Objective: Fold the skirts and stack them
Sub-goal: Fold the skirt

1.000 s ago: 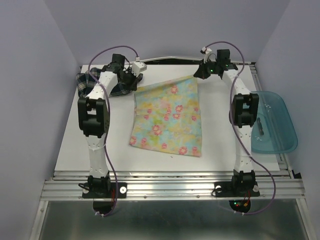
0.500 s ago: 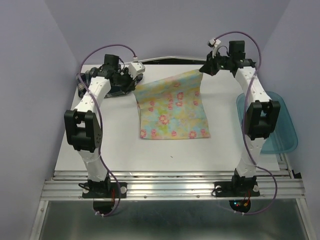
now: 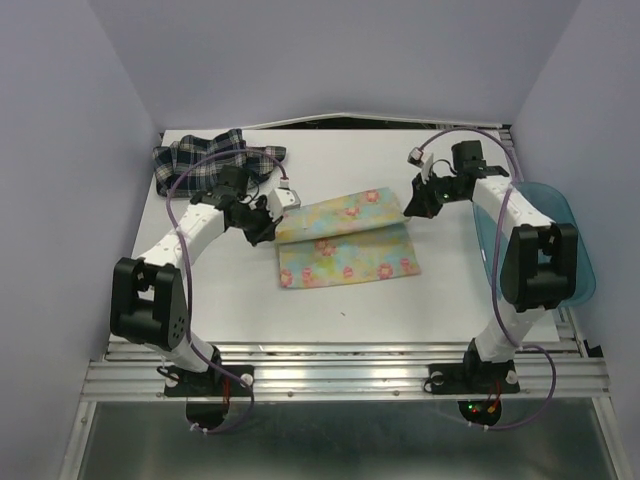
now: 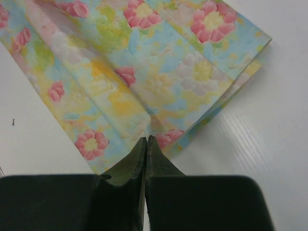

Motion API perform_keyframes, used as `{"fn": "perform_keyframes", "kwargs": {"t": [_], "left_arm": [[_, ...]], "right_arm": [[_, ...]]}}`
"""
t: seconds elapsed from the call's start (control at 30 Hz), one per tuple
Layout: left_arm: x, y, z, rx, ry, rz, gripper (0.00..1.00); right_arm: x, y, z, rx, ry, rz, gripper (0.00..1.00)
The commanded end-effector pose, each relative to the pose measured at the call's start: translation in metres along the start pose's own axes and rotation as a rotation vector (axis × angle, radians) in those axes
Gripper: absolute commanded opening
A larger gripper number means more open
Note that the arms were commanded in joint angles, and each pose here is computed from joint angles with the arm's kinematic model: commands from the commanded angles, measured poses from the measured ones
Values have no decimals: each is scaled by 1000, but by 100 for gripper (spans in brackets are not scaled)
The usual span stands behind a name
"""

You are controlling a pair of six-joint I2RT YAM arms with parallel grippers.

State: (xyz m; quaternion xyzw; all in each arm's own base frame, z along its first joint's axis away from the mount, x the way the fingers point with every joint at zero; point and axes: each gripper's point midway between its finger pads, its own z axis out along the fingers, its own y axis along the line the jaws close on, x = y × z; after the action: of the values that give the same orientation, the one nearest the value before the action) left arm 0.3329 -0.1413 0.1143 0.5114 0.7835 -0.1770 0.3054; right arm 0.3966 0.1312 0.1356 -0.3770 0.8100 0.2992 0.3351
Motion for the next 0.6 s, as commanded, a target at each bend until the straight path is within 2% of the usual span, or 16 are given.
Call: {"fn": "perform_keyframes", "kwargs": {"t": [0.0,0.17,0.23,0.57], "left_arm": [[12,-16,10,-21,47,-4,0],[15,-25,30,-7,75,-87,0],[12,-21,33,-12,78,-110,0],[-49,12,-3,-90,8,-57,0]], "right_arm": [[7,-6,-8,65,9,-63,1],[12,-16,0,75,28,-6,1],[-3,-22,-2,87,4,-14,1],[-64,-31,-33,159,-65,-120,1]]}}
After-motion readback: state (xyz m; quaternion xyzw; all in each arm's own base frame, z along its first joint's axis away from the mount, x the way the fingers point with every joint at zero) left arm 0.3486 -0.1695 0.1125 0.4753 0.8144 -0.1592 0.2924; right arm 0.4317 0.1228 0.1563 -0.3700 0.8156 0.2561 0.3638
